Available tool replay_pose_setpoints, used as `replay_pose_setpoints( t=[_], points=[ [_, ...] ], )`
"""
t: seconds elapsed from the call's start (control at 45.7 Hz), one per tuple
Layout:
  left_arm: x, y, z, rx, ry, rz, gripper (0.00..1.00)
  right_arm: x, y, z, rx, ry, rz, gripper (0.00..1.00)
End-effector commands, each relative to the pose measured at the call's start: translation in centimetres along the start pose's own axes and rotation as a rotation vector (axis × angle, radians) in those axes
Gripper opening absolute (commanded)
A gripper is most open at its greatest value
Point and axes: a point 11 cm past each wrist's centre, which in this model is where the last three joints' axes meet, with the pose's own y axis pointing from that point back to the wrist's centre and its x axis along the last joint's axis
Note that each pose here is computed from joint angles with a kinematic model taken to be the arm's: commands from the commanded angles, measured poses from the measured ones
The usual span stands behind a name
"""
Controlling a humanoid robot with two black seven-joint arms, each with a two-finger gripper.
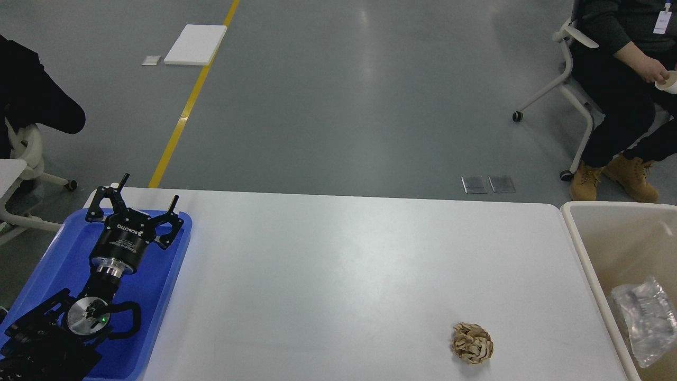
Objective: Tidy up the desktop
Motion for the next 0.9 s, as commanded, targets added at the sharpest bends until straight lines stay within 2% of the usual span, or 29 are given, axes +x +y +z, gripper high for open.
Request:
replay_pose_setpoints(
  t=[0.0, 0.197, 0.35, 0.481, 0.875],
  points=[
    [0.0, 0.0, 0.0, 0.001, 0.000, 0.000, 0.99, 4.8, 1.8, -1.3, 0.042, -0.028, 0.057, 1.00],
    [0.0, 0.0, -0.1, 0.002, 0.001, 0.000, 0.99, 12.0, 6.8, -4.2, 0.161, -0.088, 0.075, 1.00],
    [-0.1, -0.1, -0.1, 0.001, 0.001, -0.002, 0.99, 15.3, 11.2, -9.0, 0.267, -0.024, 0.077, 1.00],
    [0.0, 0.0, -0.1, 0.002, 0.001, 0.000, 0.99, 17.6, 13.7, -11.5, 0.292, 0.041, 0.094, 1.00],
    [-0.1, 0.0, -0.1, 0.002, 0.002, -0.002, 0.99, 18.4, 18.3, -22.3, 0.397, 0.258, 0.116, 1.00]
  ],
)
